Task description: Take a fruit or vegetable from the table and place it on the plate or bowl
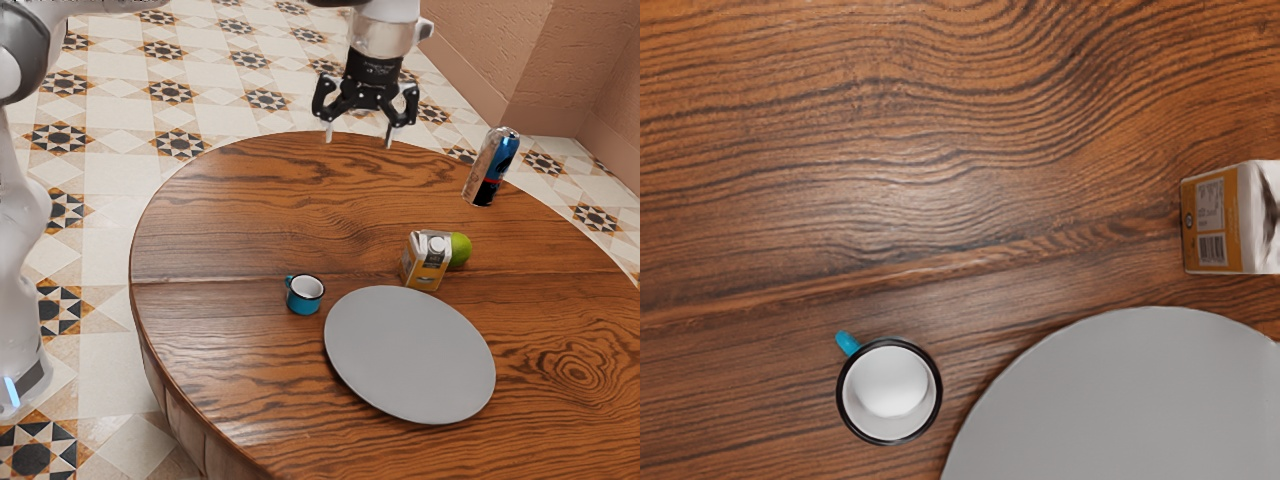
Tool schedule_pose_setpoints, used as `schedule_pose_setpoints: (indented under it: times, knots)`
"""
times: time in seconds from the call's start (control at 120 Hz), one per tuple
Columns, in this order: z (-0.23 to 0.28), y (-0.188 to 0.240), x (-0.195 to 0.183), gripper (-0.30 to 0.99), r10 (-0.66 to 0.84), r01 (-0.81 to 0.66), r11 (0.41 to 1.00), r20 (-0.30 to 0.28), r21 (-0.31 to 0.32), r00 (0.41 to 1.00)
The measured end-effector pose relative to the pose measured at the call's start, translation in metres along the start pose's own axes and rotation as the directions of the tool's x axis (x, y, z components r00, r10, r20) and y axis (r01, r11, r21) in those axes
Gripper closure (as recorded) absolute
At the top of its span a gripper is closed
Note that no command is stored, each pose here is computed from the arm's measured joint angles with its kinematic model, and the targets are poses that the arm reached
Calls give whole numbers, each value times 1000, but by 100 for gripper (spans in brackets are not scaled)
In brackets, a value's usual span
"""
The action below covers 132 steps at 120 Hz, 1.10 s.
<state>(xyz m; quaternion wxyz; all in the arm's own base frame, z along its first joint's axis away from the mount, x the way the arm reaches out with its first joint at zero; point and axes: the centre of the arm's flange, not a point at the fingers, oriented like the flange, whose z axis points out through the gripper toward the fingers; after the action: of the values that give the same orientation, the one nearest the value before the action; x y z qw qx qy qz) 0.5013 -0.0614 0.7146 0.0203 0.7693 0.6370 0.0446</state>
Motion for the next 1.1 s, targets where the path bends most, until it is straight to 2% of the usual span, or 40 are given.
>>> schedule_pose_setpoints:
  times: [0.133, 0.292, 0.392, 0.583, 0.808, 0.892, 0.958, 1.1]
  knots:
    - [16, 51, -1, 0, 189, -188, 982, -62, 18, 980]
    - [36, 100, 8, 0, 411, -412, 911, -109, 20, 905]
    - [62, 120, 30, 0, 517, -517, 855, -114, 29, 848]
    - [99, 148, 34, 0, 710, -714, 700, -140, 31, 690]
    - [131, 174, 42, 0, 831, -844, 536, -178, 8, 526]
    - [136, 175, 57, 0, 846, -861, 508, -178, -14, 502]
    - [152, 171, 69, 0, 857, -869, 493, -155, -27, 491]
    - [171, 171, 67, 0, 887, -900, 432, -159, -51, 434]
